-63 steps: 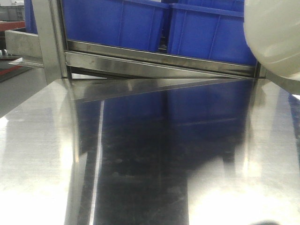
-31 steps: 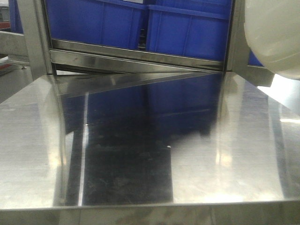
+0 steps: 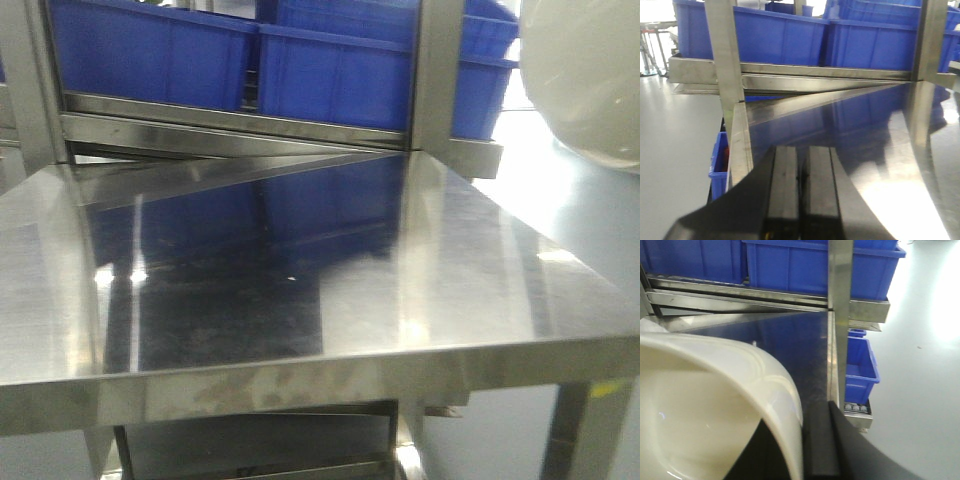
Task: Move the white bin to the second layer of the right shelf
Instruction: 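Drive the base away from the table holding the bin in the right gripper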
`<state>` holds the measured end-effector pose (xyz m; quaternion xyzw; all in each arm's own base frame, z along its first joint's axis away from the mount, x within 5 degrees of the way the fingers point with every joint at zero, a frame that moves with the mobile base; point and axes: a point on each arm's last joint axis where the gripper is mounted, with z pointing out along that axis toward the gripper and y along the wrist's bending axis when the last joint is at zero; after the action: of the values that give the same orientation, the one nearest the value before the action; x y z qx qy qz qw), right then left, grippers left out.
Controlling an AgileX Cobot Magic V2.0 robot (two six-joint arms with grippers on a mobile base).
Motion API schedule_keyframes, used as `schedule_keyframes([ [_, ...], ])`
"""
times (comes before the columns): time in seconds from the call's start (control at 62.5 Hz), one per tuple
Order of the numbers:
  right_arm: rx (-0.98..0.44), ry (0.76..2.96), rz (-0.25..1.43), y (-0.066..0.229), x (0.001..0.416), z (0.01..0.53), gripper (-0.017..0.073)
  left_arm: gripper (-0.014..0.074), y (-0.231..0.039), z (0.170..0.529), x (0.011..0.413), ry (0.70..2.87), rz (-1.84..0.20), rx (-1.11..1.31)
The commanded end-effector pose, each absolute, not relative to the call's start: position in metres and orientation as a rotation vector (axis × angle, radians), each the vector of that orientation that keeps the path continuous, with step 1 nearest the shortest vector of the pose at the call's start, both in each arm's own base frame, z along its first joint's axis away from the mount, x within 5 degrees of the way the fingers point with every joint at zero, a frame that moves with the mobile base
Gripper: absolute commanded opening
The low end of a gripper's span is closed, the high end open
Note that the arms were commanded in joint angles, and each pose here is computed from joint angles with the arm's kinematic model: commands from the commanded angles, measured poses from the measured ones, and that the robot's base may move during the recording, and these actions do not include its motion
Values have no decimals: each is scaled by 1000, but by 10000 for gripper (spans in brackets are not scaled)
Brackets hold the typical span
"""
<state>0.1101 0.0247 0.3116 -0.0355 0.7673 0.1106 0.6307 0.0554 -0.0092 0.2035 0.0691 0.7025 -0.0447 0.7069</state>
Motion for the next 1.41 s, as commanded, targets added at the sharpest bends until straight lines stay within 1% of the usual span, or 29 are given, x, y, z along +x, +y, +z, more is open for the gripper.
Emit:
schedule_keyframes([
  [0.0, -75, 1639, 260, 25, 114, 329, 56, 85, -9, 199, 56, 1501, -107, 139],
  [1.391, -75, 1639, 260, 25, 114, 329, 56, 85, -9, 199, 56, 1501, -107, 139],
])
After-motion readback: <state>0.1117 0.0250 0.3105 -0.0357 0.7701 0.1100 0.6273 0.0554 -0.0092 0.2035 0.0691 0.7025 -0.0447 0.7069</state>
